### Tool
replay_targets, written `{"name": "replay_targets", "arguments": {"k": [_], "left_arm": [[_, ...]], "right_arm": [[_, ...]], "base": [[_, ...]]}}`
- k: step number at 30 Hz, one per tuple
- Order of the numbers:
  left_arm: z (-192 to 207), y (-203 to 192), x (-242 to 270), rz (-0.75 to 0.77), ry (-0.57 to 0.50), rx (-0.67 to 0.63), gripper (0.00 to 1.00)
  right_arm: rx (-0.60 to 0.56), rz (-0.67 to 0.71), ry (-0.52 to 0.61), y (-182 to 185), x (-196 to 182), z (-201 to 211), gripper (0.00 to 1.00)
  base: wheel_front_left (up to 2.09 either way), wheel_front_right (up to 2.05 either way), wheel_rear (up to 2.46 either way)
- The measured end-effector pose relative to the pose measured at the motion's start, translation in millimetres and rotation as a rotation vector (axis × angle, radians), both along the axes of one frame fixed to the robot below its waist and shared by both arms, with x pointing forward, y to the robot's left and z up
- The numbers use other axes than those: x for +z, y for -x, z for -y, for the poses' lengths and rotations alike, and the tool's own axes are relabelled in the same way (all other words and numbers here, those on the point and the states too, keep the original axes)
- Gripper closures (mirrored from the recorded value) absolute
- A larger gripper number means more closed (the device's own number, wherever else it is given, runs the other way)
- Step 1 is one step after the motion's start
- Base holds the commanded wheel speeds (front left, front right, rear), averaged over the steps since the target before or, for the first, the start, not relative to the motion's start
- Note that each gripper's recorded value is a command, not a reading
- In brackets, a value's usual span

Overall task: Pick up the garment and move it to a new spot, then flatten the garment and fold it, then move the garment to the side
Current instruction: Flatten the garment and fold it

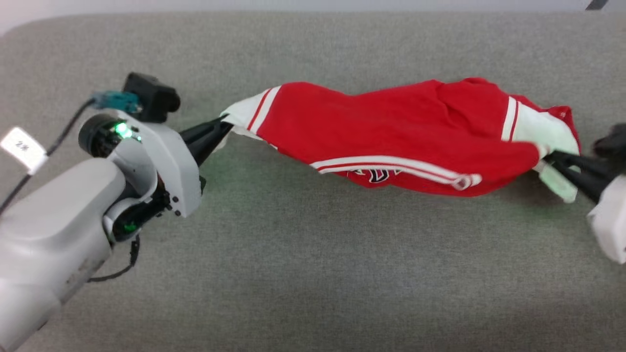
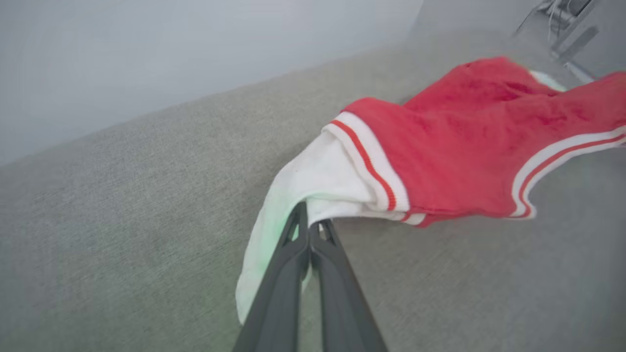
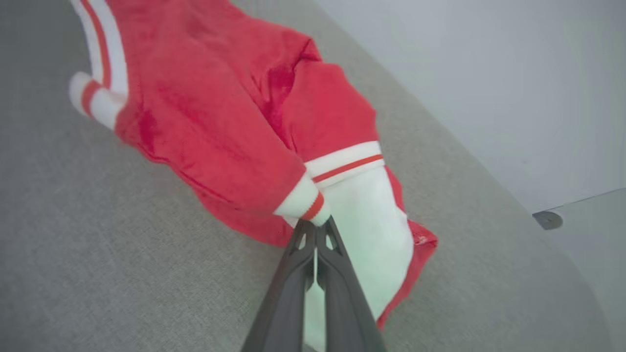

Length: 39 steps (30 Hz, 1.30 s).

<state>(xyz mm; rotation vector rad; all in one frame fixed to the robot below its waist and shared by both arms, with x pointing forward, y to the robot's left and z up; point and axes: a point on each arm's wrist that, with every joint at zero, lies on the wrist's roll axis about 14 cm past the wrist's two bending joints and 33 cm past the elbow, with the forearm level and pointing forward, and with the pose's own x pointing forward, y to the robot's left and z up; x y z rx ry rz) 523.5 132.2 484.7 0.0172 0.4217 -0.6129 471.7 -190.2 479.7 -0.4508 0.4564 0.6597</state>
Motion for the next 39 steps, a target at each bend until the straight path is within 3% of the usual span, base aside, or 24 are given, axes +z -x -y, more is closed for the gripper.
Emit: {"name": "replay_targets", "arguments": {"k": [4,8,12,17,21,24,26,30,35,39], "left_arm": [[7,1,29,0.018,0.139,0.028,1.00],[10,-8,37,0.011,0.214,0.059,1.00],[19,-28,43,-0.018,0.325,0.108,1.00],[23,-75,76,0.029,0.415,0.175,1.00],[9,-121,117,0.139,0.454,0.277,1.00],[6,-149,178,0.276,0.523,0.315,1.00],[10,-159,227,0.385,0.590,0.315,1.00],[16,-164,284,0.537,0.618,0.304,1.00],[25,-158,269,0.483,0.603,0.281,1.00],[25,-148,180,0.254,0.575,0.284,1.00]], "right_arm": [[-0.078,0.067,-0.075,-7,30,15,1.00],[-0.167,0.059,-0.197,-19,34,19,1.00],[-0.263,0.043,-0.310,-42,34,20,1.00],[-0.328,0.121,-0.409,-94,68,16,1.00],[-0.381,0.270,-0.498,-141,120,17,1.00],[-0.399,0.405,-0.535,-168,170,18,1.00],[-0.422,0.502,-0.583,-181,209,24,1.00],[-0.465,0.676,-0.619,-190,268,44,1.00],[-0.463,0.652,-0.592,-192,256,35,1.00],[-0.449,0.510,-0.501,-185,185,29,1.00]], "base": [[0.00,0.00,0.00],[0.00,0.00,0.00],[0.00,0.00,0.00],[0.00,0.00,0.00],[0.00,0.00,0.00],[0.00,0.00,0.00],[0.00,0.00,0.00],[0.00,0.00,0.00],[0.00,0.00,0.00],[0.00,0.00,0.00]]}}
